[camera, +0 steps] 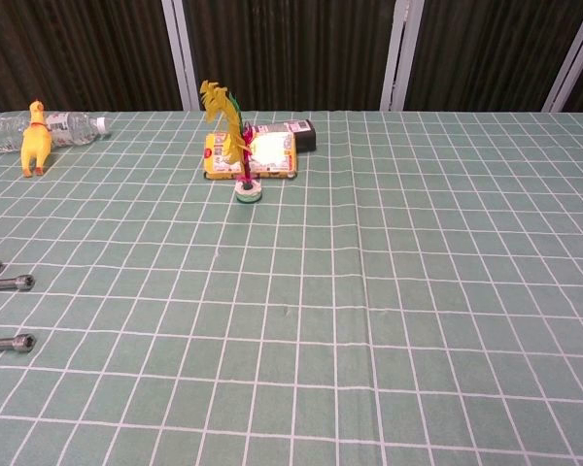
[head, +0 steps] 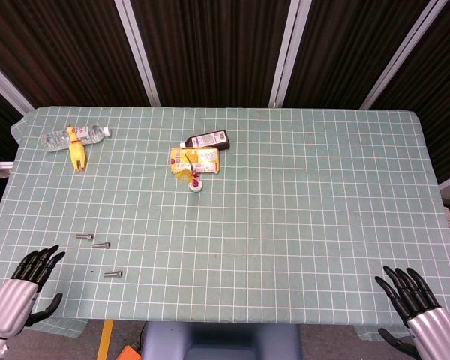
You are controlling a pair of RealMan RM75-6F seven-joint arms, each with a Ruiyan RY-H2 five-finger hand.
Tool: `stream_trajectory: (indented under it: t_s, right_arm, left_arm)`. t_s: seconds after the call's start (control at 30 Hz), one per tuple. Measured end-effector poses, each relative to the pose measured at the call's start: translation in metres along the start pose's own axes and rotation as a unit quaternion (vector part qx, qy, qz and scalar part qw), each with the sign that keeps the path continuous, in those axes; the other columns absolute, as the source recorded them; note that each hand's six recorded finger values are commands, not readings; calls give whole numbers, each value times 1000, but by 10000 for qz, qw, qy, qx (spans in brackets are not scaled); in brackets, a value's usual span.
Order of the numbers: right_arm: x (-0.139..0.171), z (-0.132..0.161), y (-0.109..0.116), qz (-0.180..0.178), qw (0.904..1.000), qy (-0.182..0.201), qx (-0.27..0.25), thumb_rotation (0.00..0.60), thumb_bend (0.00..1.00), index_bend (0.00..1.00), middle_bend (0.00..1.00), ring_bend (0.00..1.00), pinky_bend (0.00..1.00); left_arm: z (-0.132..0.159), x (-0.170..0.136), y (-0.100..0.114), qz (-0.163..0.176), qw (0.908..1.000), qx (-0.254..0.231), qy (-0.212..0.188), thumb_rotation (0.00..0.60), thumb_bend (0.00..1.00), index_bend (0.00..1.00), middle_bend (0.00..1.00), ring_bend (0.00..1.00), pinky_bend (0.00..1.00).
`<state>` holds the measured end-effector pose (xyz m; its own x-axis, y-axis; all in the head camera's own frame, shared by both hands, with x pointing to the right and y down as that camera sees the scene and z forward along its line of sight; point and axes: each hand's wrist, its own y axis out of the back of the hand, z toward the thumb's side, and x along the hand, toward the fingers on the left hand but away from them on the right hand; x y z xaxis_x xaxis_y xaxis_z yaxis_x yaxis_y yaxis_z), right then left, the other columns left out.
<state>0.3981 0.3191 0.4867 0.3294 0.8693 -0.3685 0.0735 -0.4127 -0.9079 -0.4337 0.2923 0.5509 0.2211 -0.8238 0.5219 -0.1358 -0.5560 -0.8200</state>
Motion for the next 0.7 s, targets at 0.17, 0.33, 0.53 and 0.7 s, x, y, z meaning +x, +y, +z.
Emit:
stream_trajectory:
  t_s: [0.17, 0.33, 0.53, 0.7]
  right_arm:
    - [2, 2, -2, 82, 10000, 20, -4, 600, 180, 0, 0, 0, 0]
    - [2, 4, -6, 143, 9999, 75, 38, 600, 180, 0, 0, 0, 0]
    - [-2, 2, -9, 194, 9998, 11, 82, 600, 180, 0, 0, 0, 0]
    - [0, 1, -7, 135, 9998, -29, 117, 600, 180, 0, 0, 0, 0]
  left_arm:
    - [-2, 7, -8, -153, 9994, -288, -62, 600, 424, 0, 26, 8, 164]
    - [-6, 33, -23, -61, 9978, -659, 23, 600, 444, 102, 717, 695, 908]
    - [-25, 77, -46, -133, 9969, -719, 286, 600, 449, 350, 1000, 997, 1000]
    - [-47, 108, -68, -104, 9972, -468, 571, 600, 449, 431, 1000, 1000, 1000]
